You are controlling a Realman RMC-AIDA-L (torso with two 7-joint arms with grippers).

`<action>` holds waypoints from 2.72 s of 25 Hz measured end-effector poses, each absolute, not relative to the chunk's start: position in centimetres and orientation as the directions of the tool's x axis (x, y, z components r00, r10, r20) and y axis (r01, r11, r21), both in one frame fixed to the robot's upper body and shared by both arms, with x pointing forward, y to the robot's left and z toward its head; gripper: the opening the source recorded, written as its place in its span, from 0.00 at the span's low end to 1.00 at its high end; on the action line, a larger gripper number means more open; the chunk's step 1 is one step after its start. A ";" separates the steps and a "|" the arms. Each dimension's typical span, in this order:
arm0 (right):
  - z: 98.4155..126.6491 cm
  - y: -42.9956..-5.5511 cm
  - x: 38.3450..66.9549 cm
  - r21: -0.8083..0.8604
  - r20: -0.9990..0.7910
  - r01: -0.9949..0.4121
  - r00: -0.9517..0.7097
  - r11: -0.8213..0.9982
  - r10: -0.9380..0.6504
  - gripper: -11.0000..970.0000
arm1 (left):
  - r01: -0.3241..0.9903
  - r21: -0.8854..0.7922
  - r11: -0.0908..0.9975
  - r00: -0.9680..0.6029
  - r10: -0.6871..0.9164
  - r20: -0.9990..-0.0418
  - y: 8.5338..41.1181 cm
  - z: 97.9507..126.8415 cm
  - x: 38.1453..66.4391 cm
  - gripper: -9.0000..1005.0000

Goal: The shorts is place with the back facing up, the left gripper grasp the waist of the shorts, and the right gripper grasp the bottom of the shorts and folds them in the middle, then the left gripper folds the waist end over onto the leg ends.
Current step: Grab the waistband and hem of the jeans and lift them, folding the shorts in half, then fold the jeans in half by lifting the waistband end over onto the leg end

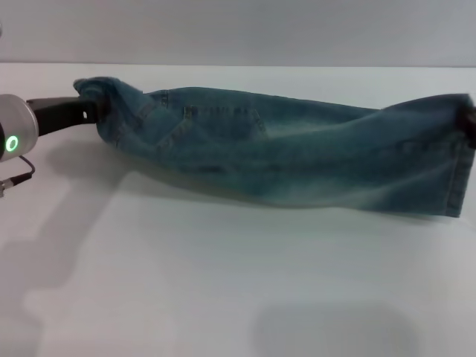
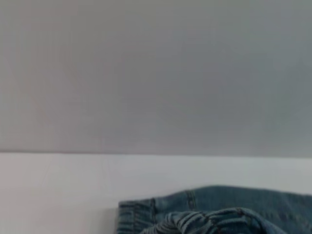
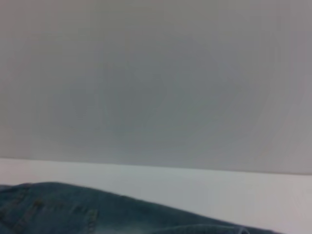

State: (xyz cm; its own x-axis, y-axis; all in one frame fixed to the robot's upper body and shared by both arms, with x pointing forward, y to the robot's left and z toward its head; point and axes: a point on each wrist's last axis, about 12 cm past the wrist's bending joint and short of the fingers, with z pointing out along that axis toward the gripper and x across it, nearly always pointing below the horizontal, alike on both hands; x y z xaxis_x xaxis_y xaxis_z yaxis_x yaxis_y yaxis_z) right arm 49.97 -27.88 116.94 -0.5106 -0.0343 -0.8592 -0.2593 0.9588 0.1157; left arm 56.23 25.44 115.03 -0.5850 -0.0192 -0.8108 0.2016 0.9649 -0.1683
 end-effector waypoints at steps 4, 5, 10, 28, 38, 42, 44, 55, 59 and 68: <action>116.4 -28.7 50.2 0.099 -0.874 -0.222 -0.485 0.970 -0.022 0.12 | 0.191 -0.190 0.963 -0.556 -0.054 -0.829 25.4 114.8 56.8 0.23; 116.2 -28.8 50.2 0.098 -0.876 -0.216 -0.483 0.971 -0.019 0.12 | 0.191 -0.190 0.963 -0.556 -0.054 -0.829 25.4 114.8 56.8 0.23; 115.5 -29.4 50.6 0.083 -0.890 -0.186 -0.457 0.979 -0.011 0.13 | 0.185 -0.214 0.959 -0.521 -0.089 -0.849 25.0 114.5 57.8 0.23; 113.2 -31.2 52.4 0.046 -0.914 -0.091 -0.405 0.995 0.006 0.18 | 0.206 -0.233 0.951 -0.479 -0.110 -0.871 22.4 113.4 61.7 0.25; 110.5 -31.3 55.4 -0.026 -0.917 -0.069 -0.395 0.997 -0.051 0.20 | 0.227 -0.201 0.953 -0.371 -0.106 -0.922 20.4 112.5 63.1 0.26; 109.8 -30.8 55.4 -0.005 -0.908 -0.079 -0.417 0.997 -0.037 0.21 | 0.235 -0.189 0.954 -0.376 -0.090 -0.922 19.9 112.1 63.5 0.26; 109.7 -30.7 55.0 0.003 -0.907 -0.081 -0.420 0.997 -0.031 0.26 | 0.232 -0.188 0.954 -0.384 -0.088 -0.919 19.9 111.9 63.6 0.35; 109.5 -27.8 54.0 -0.009 -0.910 -0.172 -0.407 0.985 -0.079 0.54 | 0.224 -0.189 0.956 -0.408 -0.084 -0.909 20.6 111.5 62.9 0.80; 110.0 -26.9 54.0 0.004 -0.916 -0.199 -0.394 0.980 -0.076 0.54 | 0.198 -0.185 0.963 -0.456 -0.076 -0.887 22.2 111.2 62.3 0.86; 110.6 -25.1 53.7 0.007 -0.923 -0.258 -0.374 0.966 -0.093 0.54 | 0.131 -0.179 0.975 -0.567 -0.074 -0.820 24.5 108.8 61.8 0.86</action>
State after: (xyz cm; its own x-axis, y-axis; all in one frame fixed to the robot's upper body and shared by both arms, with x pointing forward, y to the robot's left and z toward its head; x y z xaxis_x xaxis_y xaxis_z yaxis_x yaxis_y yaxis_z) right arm 53.67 -25.12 110.63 -0.3735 -0.0930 -0.9229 -0.2577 0.9662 0.0069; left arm 61.78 24.51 108.85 -0.5674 -0.0741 -0.8201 0.1313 0.9751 -0.1789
